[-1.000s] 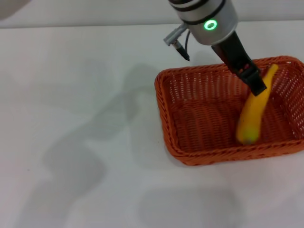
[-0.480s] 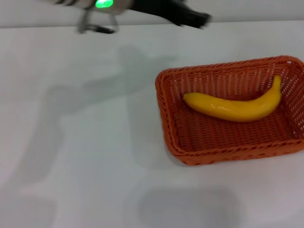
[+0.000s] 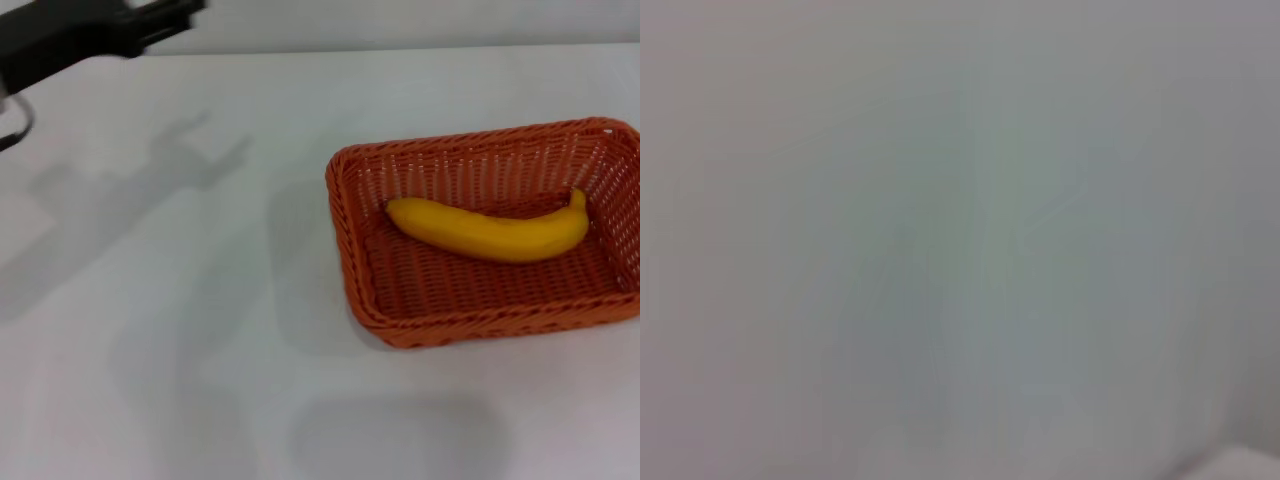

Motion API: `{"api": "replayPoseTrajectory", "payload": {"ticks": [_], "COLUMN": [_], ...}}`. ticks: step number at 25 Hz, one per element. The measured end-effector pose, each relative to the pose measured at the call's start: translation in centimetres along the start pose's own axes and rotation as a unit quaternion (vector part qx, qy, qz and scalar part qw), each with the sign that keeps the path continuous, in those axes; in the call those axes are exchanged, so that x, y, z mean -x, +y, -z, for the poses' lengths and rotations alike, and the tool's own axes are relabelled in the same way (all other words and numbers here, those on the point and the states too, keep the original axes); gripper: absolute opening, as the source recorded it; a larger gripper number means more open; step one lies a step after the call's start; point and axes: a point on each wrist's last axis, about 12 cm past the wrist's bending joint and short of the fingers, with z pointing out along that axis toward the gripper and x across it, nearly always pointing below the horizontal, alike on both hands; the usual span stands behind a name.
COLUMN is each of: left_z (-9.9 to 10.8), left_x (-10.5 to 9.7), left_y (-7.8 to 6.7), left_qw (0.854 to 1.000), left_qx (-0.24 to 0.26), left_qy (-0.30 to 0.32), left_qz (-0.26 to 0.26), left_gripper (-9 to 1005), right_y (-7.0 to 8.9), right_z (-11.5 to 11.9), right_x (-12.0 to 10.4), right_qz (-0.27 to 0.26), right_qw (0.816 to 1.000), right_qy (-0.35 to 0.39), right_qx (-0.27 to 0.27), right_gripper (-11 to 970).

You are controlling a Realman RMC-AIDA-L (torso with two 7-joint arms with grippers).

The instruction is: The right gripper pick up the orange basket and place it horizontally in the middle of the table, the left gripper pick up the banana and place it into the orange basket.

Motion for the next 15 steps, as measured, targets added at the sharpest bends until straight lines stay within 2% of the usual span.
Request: {"api": "replayPoseTrajectory", "payload": {"ticks": [4, 6, 9, 12, 15], "left_z": [3.4, 4.8, 6.3, 7.8, 8.8], "left_x": [-2.3, -3.6, -5.9, -8.1, -9.3], "left_y": [1.5, 2.0, 2.6, 3.2, 3.2], "left_qw": [0.998, 0.996, 0.992, 0.984, 0.977], "left_qx": [0.045, 0.070, 0.109, 0.150, 0.169], "left_qy": [-0.043, -0.056, -0.068, -0.097, -0.130], "left_qz": [0.008, 0.008, 0.001, 0.004, -0.006], "left_gripper": [775, 778, 784, 789, 794], "right_y": [0.1, 0.3, 1.0, 1.5, 2.0], "right_z": [0.9, 1.2, 1.6, 2.0, 2.1], "right_x": [-1.2, -1.9, -3.1, -4.4, -5.3], "right_qz": [-0.009, 0.005, 0.025, 0.017, 0.013], "right_qw": [1.000, 1.000, 1.000, 0.999, 0.998], "right_qy": [-0.009, -0.006, -0.005, -0.012, -0.020], "right_qx": [-0.003, -0.003, -0.011, -0.035, -0.052], "right_gripper": [833, 833, 833, 834, 834]}}
